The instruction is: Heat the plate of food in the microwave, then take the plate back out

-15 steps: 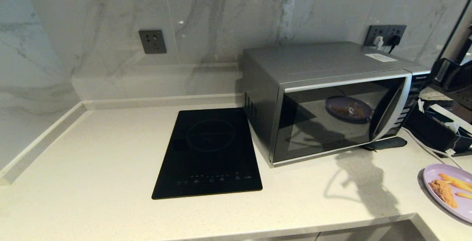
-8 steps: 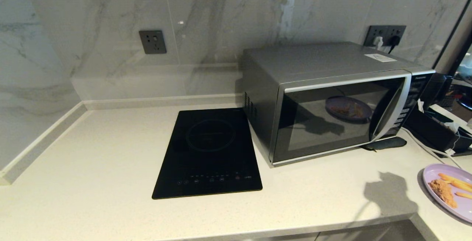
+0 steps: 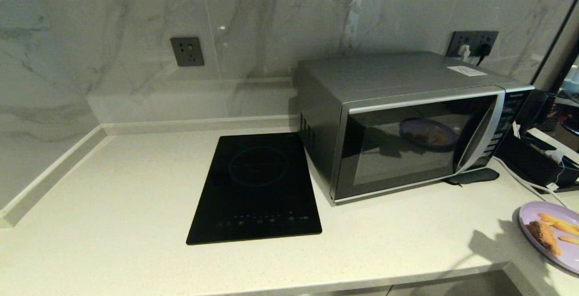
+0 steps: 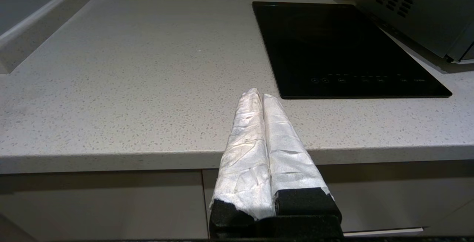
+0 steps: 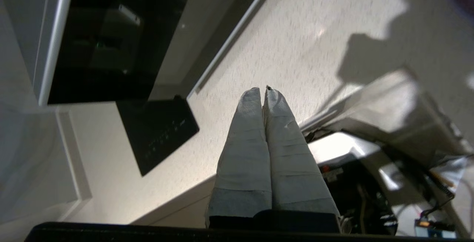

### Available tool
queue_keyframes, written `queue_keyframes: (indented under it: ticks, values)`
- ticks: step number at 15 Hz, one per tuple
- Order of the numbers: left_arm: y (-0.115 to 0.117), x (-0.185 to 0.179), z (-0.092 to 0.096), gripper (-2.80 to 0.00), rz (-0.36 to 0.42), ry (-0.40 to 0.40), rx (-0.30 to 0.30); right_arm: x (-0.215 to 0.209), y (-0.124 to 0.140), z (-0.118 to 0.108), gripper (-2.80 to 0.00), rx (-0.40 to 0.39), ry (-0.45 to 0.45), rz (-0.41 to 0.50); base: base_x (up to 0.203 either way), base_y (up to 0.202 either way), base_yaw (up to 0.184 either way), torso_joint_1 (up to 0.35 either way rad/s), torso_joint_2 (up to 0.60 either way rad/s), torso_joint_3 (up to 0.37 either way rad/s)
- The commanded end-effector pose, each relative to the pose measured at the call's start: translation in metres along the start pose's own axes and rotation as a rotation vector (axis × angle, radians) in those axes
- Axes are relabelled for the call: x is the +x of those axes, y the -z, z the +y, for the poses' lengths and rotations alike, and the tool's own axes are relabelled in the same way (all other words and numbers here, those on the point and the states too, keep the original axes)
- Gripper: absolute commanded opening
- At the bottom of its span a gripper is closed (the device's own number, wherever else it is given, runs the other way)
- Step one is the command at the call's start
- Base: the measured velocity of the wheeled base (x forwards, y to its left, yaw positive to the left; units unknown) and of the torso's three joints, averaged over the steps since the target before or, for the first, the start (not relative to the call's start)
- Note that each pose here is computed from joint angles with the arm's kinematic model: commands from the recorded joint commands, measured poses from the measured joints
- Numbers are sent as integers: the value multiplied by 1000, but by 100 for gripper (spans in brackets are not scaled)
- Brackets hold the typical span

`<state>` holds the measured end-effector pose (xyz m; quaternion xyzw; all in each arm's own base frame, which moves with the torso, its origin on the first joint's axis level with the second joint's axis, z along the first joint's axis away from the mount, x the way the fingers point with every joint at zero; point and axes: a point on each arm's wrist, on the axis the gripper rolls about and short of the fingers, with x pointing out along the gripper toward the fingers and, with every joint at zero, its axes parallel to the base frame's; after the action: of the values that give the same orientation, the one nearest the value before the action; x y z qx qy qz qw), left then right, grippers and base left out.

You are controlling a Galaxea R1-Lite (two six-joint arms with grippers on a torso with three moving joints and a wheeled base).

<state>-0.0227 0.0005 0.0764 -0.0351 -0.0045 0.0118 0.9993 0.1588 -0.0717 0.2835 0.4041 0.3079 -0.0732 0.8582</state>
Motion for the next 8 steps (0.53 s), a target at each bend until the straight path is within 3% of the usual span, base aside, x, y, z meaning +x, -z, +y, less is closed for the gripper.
queue_keyframes:
  ticks: [1, 6, 8]
  values:
    - [0, 0, 0, -280, 0, -1, 0, -17, 28, -8, -280, 4, -13, 5, 0, 0, 0, 0, 0, 0]
    - [0, 0, 0, -280, 0, -1, 0, -79, 114, -7, -280, -190, -90, 96, 0, 0, 0, 0, 0, 0]
    - [0, 0, 0, -280, 0, -1, -1, -118, 148, -16, -280, -301, -136, 31, 0, 0, 0, 0, 0, 0]
